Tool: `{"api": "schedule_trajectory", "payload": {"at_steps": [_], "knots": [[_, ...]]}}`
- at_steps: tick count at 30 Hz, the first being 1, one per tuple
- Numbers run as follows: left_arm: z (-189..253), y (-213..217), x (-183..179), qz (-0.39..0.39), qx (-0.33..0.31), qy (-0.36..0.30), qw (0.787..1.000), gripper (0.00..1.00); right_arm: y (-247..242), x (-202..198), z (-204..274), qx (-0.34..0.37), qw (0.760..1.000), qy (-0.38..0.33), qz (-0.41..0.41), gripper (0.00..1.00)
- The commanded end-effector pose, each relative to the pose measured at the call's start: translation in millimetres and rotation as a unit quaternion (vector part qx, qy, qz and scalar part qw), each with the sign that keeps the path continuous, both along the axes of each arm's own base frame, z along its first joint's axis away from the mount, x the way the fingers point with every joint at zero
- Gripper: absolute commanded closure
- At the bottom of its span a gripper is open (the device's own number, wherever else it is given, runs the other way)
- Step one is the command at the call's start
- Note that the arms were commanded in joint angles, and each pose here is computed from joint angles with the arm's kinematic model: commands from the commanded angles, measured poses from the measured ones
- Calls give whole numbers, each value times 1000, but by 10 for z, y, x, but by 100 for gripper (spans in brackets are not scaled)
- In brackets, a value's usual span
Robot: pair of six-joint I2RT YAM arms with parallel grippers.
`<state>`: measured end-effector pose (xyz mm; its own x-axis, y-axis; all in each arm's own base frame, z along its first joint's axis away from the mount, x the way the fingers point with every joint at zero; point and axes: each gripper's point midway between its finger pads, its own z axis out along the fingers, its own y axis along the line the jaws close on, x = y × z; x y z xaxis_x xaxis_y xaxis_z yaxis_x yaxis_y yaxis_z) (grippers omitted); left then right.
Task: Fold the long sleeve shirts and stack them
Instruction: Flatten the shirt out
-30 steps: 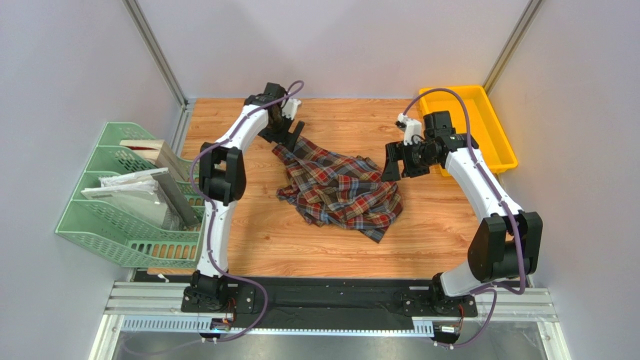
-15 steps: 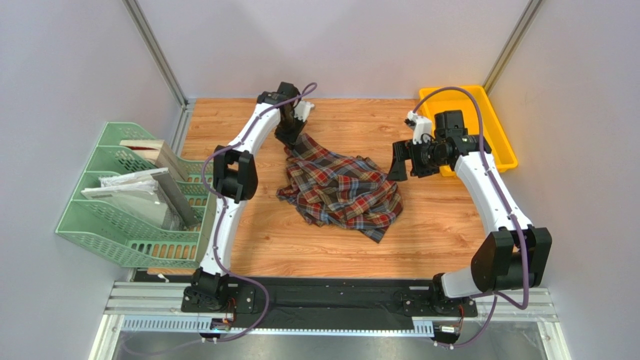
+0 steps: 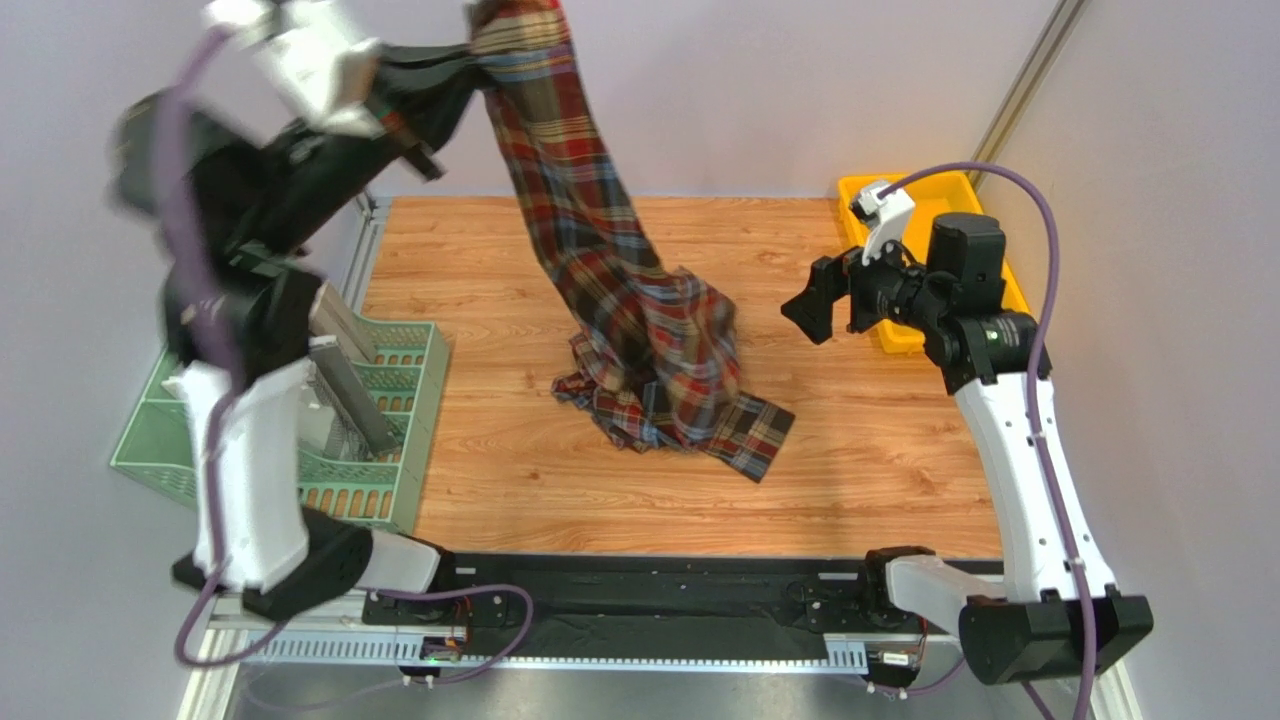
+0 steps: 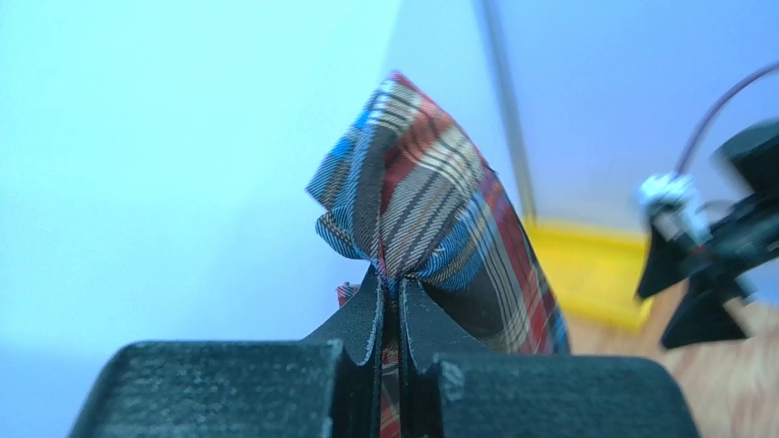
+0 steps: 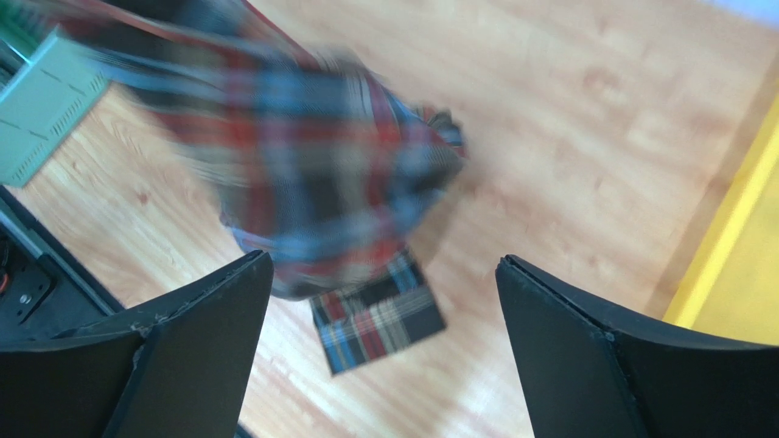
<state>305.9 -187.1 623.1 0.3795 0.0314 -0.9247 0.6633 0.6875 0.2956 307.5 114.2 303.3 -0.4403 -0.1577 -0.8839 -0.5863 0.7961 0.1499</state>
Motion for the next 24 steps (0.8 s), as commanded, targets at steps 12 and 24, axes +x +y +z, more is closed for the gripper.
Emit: {"api": "schedule_trajectory", "payload": {"at_steps": [12, 24], "knots": [[521, -65, -410, -61, -37, -90, 993, 100, 862, -501, 694, 20, 964, -171, 201, 0], [255, -202, -274, -83, -33, -37, 995, 100, 1495, -445, 1228, 57, 956, -194, 215, 0]]}}
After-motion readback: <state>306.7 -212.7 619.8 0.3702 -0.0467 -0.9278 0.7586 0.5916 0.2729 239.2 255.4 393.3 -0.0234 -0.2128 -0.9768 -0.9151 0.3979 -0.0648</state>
